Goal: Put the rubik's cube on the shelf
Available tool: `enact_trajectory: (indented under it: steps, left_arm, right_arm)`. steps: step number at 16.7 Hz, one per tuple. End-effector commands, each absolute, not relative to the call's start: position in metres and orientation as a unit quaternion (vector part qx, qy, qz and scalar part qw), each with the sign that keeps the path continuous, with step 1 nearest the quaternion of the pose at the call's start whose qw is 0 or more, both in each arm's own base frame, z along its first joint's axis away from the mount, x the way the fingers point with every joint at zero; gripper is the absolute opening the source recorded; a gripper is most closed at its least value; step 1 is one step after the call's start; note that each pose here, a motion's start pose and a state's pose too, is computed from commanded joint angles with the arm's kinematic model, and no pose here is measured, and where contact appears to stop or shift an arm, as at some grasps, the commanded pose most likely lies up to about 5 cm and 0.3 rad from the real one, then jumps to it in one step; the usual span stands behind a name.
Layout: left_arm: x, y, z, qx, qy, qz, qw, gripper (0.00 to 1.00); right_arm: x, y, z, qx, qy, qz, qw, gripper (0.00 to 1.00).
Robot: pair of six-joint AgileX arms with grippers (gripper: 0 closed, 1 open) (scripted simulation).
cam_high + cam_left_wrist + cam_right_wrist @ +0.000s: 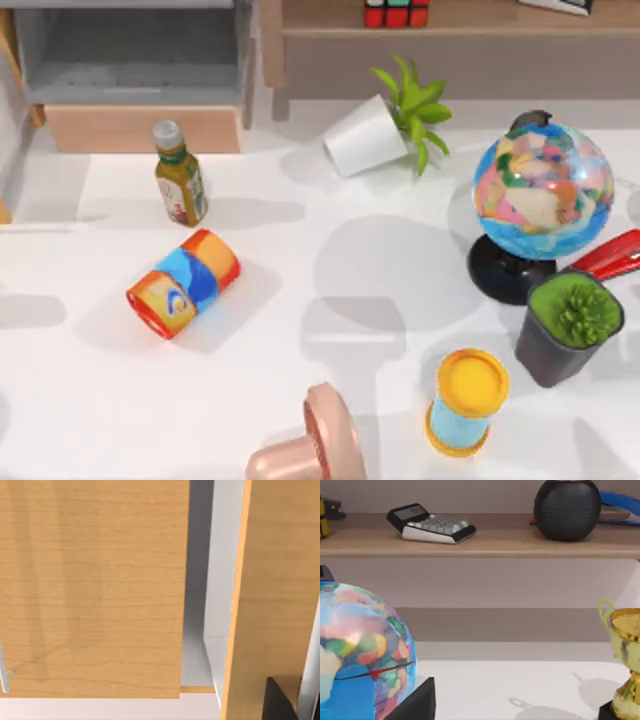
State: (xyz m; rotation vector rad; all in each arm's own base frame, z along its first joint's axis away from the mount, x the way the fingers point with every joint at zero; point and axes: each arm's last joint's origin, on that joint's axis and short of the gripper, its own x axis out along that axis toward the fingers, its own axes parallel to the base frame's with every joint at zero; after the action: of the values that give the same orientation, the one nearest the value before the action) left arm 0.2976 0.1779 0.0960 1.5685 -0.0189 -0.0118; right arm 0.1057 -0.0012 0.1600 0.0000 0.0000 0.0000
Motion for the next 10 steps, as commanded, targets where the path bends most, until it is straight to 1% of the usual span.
enact_trajectory:
  steps: [2,7,10]
  left_arm:
    - [0.314,0.174,0.093,0.703,-0.003,-0.010,0.711,0.00]
    - [0.316,0.174,0.089,0.699,0.004,-0.013,0.715,0.00]
    - [0.334,0.175,0.089,0.699,0.003,-0.014,0.715,0.00]
  right_arm:
    - [0.106,-0.001,0.160,0.000,0.000,0.000,1.000,1.00]
    - [0.106,-0.001,0.160,0.000,0.000,0.000,1.000,1.00]
    - [0.106,-0.001,0.160,0.000,0.000,0.000,1.000,1.00]
